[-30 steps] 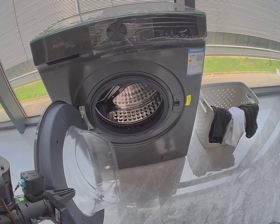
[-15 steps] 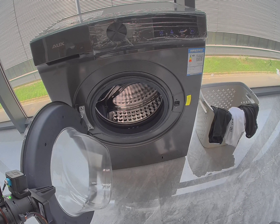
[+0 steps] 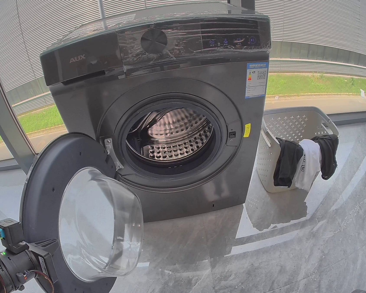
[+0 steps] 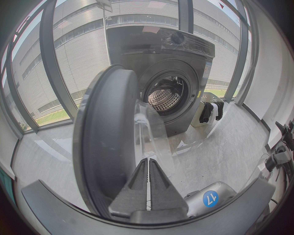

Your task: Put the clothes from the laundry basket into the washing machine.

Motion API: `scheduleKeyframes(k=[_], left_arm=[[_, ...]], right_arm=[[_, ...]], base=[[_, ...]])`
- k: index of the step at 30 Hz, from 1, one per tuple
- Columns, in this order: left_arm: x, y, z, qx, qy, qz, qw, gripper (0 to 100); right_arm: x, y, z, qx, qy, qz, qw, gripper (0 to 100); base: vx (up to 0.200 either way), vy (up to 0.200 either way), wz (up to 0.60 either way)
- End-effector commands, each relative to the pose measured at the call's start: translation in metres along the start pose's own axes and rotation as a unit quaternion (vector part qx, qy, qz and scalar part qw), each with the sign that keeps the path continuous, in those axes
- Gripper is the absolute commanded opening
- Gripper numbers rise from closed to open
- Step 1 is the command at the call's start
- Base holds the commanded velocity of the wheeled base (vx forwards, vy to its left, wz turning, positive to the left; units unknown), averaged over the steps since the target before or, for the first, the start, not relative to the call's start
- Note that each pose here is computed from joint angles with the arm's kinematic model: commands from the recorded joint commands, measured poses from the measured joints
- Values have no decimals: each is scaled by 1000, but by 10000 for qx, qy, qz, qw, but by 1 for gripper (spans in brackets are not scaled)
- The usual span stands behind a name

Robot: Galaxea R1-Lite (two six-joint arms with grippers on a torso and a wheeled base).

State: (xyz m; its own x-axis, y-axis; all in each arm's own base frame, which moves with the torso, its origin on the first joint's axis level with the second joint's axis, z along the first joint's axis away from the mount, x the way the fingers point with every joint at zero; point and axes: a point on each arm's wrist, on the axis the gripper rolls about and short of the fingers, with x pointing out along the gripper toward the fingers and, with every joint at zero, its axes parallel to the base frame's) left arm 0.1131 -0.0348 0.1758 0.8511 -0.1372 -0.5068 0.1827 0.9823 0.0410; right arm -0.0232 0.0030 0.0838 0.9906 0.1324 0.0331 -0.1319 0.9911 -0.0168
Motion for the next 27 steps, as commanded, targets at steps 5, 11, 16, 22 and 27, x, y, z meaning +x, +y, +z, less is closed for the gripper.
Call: scheduleKeyframes(k=[5,11,16,22,27], left_arm=[[0,1,0,-106,-18,28,9999,0],[-1,1,0,-109,-64,35,9999,0],[-5,1,3,-111,-185,-7,9998,0],[-13,1,3,-130,-374,-45,9992,0],[-24,-2,7,-72,-755,-315,9966,0]], right_arm=[[-1,0,-3,-11,-25,3,10000,0],[-1,0,-3,-11,-25,11,10000,0],[-1,0,-3,-11,-25,11,10000,0],[-1,0,-3,-11,-25,18,10000,0],[-1,0,-3,-11,-25,18,10000,0]], base=[[0,200,0],[0,200,0],[0,0,0],[0,0,0],[0,0,0]])
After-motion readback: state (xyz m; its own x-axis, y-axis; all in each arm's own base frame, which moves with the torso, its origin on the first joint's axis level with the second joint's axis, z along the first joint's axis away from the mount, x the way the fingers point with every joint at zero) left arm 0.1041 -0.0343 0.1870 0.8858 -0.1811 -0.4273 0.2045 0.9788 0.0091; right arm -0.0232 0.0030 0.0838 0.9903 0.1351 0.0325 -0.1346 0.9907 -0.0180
